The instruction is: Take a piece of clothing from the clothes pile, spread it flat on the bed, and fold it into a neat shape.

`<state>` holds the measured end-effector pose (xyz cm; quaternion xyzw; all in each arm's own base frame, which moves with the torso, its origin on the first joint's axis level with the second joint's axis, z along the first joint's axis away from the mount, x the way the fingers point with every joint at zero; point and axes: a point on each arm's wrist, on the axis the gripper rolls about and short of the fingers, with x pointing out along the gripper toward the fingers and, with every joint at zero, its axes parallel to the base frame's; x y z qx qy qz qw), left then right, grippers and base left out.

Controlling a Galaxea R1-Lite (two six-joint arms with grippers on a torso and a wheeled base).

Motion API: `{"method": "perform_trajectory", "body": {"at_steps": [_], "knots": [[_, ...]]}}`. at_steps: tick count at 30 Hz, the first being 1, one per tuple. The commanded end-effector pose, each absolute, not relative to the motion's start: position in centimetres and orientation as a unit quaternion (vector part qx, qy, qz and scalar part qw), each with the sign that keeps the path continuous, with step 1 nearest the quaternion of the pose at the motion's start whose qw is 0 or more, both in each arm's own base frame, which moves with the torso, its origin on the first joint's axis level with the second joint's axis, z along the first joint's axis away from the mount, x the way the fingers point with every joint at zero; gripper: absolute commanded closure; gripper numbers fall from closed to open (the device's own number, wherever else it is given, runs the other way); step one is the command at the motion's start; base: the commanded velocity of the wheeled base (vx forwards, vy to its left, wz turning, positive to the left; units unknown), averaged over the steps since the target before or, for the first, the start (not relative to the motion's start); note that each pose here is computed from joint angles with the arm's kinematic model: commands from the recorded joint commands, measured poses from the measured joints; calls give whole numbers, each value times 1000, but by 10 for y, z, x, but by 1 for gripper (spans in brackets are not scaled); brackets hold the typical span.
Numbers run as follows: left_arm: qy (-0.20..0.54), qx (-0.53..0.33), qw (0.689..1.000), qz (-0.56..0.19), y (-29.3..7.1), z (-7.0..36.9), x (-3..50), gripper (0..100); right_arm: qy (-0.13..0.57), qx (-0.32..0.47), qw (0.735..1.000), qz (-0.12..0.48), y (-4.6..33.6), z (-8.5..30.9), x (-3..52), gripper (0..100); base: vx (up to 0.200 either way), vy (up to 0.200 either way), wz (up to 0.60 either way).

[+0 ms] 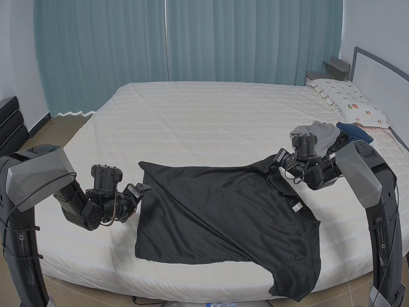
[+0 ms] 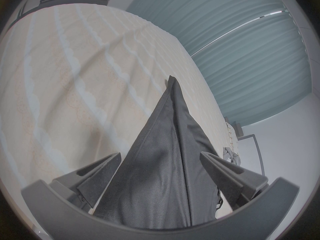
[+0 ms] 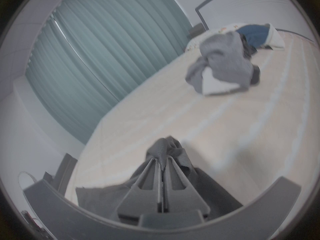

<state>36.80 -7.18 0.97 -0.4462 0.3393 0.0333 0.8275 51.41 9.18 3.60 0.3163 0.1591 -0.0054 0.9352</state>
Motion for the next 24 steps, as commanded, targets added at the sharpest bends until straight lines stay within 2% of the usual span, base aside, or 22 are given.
{"method": "perform_trajectory", "body": {"at_steps": [1, 4, 14, 15, 21, 24], "knots": [[345, -444, 826, 39, -72, 1, 368, 0, 53, 334, 941, 2, 85, 60, 542, 100, 0, 0, 0], [342, -444, 827, 37, -72, 2, 368, 0, 57, 325, 944, 0, 88, 39, 551, 100, 0, 0, 0], [342, -443, 828, 37, -73, 1, 367, 0, 82, 318, 945, 5, 89, 14, 552, 100, 0, 0, 0], [343, -443, 828, 38, -73, 1, 367, 0, 87, 317, 944, 3, 88, 8, 553, 0, 0, 0, 0], [342, -445, 827, 38, -73, 1, 367, 0, 102, 310, 945, -3, 85, 0, 550, 0, 0, 0, 0], [341, -446, 826, 38, -73, 2, 367, 0, 122, 292, 949, -12, 76, 11, 537, 0, 0, 0, 0]]}}
